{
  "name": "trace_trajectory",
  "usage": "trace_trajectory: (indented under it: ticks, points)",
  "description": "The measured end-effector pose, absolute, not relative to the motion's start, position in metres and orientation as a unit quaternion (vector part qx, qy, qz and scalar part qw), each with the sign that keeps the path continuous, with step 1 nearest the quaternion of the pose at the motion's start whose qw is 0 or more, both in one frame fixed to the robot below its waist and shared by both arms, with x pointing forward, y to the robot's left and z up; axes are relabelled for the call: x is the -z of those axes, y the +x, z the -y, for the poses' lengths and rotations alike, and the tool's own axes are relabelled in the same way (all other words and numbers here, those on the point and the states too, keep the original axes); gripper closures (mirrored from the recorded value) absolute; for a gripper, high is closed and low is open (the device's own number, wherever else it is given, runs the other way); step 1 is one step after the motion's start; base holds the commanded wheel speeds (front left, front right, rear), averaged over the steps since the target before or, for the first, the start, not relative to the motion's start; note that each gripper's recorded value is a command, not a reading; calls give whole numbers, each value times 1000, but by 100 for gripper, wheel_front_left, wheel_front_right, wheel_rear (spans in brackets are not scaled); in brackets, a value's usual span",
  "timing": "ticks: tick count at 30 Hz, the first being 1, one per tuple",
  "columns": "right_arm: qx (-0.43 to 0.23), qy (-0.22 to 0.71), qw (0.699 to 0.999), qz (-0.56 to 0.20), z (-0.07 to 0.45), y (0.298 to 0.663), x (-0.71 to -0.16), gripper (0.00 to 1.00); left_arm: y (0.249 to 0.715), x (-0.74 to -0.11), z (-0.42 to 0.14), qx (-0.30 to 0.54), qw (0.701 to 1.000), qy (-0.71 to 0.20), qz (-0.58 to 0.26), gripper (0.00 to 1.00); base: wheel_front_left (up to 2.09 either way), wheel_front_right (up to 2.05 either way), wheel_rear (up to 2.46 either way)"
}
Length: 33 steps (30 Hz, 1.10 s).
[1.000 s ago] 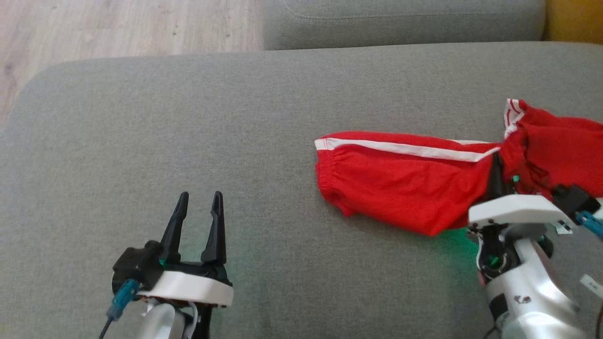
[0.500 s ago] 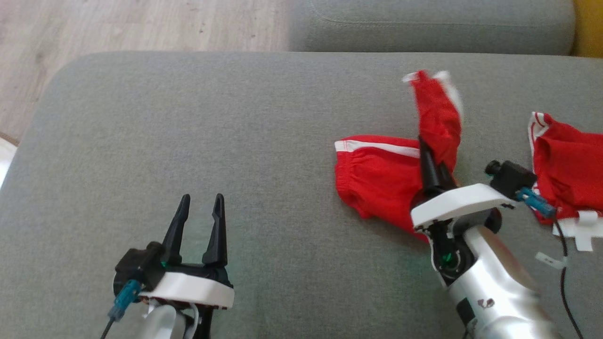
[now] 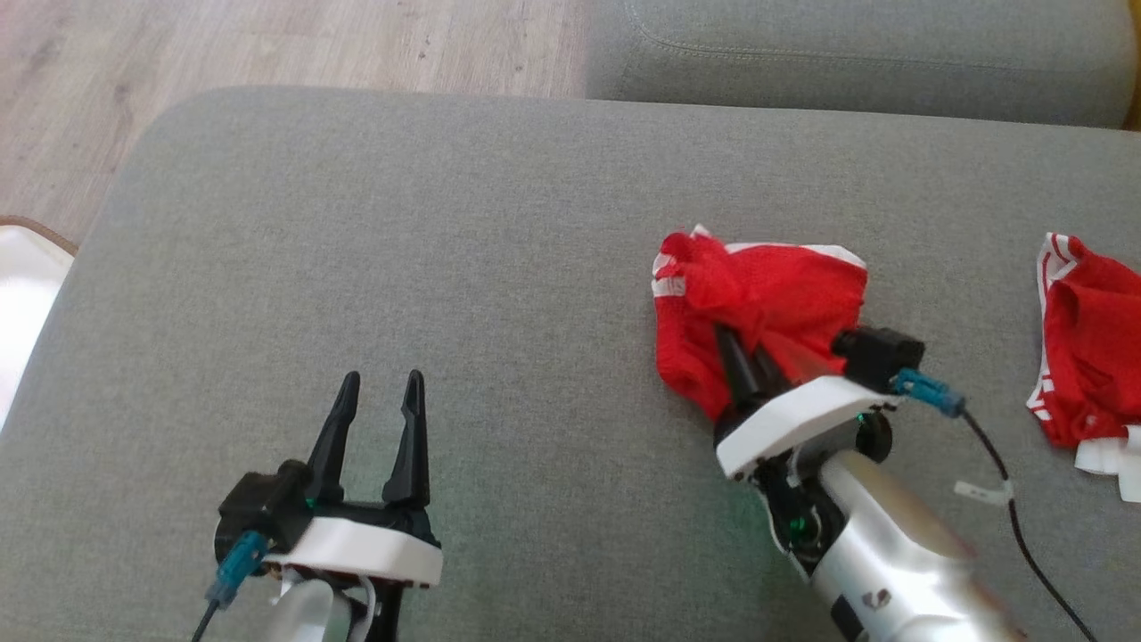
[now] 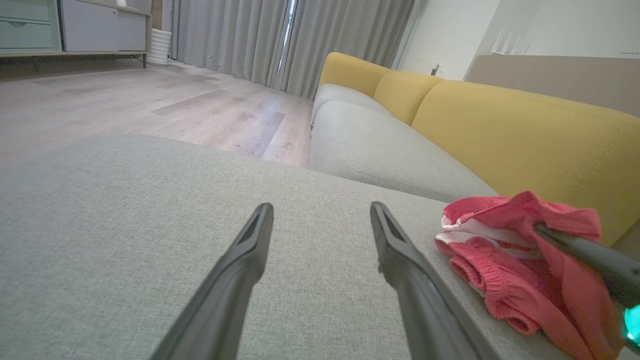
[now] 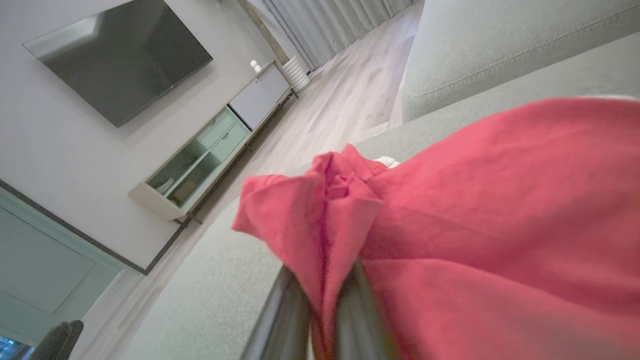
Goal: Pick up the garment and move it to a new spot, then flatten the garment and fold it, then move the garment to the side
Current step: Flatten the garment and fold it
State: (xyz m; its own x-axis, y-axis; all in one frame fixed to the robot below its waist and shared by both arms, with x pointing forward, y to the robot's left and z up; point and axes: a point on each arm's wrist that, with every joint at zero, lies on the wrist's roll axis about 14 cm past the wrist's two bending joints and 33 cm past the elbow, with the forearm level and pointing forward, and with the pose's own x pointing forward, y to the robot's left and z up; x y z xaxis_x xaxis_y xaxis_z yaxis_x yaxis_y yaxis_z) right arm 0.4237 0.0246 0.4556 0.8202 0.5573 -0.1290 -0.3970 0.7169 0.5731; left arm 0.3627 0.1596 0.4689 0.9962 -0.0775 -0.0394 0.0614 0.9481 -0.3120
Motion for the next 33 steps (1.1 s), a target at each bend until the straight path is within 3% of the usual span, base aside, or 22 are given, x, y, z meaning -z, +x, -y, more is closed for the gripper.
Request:
trace_trajectory:
  ticks: [7, 9, 18, 23, 27, 33]
  points:
    - [-286, 227, 910, -197, -34, 402, -429, 100, 362, -470, -160, 35, 987, -157, -23, 0, 0, 0, 0]
    - [-311, 189, 906, -217, -41, 389, -418, 0, 363, -471, -159, 36, 987, -157, -23, 0, 0, 0, 0]
    - [-381, 75, 879, -276, -49, 348, -390, 0, 368, -474, -148, 54, 986, -158, -20, 0, 0, 0, 0]
    - [-390, 60, 875, -280, -42, 341, -390, 0, 373, -476, -140, 66, 985, -159, -19, 0, 0, 0, 0]
    - [-362, 82, 895, -247, -20, 356, -404, 0, 377, -478, -132, 78, 984, -161, -16, 0, 0, 0, 0]
    - [-264, 119, 946, -144, 49, 403, -445, 0, 387, -493, -117, 104, 981, -165, 5, 0, 0, 0, 0]
